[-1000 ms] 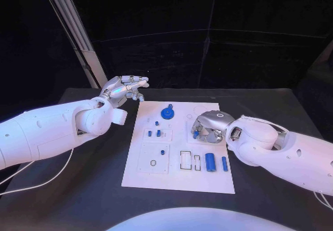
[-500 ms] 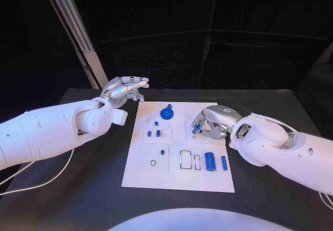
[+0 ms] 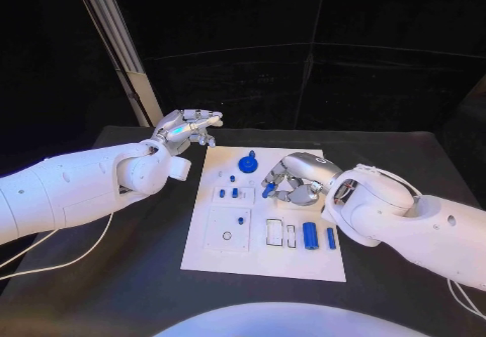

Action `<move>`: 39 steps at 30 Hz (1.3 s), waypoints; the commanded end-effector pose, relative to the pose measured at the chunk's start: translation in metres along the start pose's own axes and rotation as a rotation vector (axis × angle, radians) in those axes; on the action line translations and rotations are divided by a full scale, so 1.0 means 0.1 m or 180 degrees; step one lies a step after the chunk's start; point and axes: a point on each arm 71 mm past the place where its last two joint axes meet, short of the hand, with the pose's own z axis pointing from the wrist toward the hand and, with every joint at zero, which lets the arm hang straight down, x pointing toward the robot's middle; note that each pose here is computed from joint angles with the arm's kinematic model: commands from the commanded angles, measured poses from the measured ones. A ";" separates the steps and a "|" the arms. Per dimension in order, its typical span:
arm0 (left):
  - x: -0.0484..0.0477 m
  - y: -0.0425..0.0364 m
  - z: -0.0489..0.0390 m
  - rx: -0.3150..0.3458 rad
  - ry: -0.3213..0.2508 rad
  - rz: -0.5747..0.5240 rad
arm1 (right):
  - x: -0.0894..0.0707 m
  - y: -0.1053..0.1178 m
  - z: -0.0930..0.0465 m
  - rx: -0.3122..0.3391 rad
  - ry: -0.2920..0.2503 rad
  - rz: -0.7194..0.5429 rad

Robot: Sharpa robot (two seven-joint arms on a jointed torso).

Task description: Assemble the parts on the task board

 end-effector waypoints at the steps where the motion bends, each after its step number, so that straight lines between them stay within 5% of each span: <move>1: 0.026 -0.013 0.012 0.0032 0.0038 -0.0026 | 0.06 0.14 0.10 -0.0204 0.0033 0.0075; 11: 0.061 -0.006 0.032 0.0033 0.0064 -0.0035 | 0.51 0.42 0.30 -0.0541 0.0413 -0.0026; 18: 0.078 -0.002 0.043 0.0029 0.0079 -0.0040 | 0.67 0.54 0.36 -0.0675 0.0533 -0.0070; 39: 0.084 0.004 0.051 0.0016 0.0087 -0.0043 | 0.83 0.56 0.44 -0.0662 0.0782 -0.0259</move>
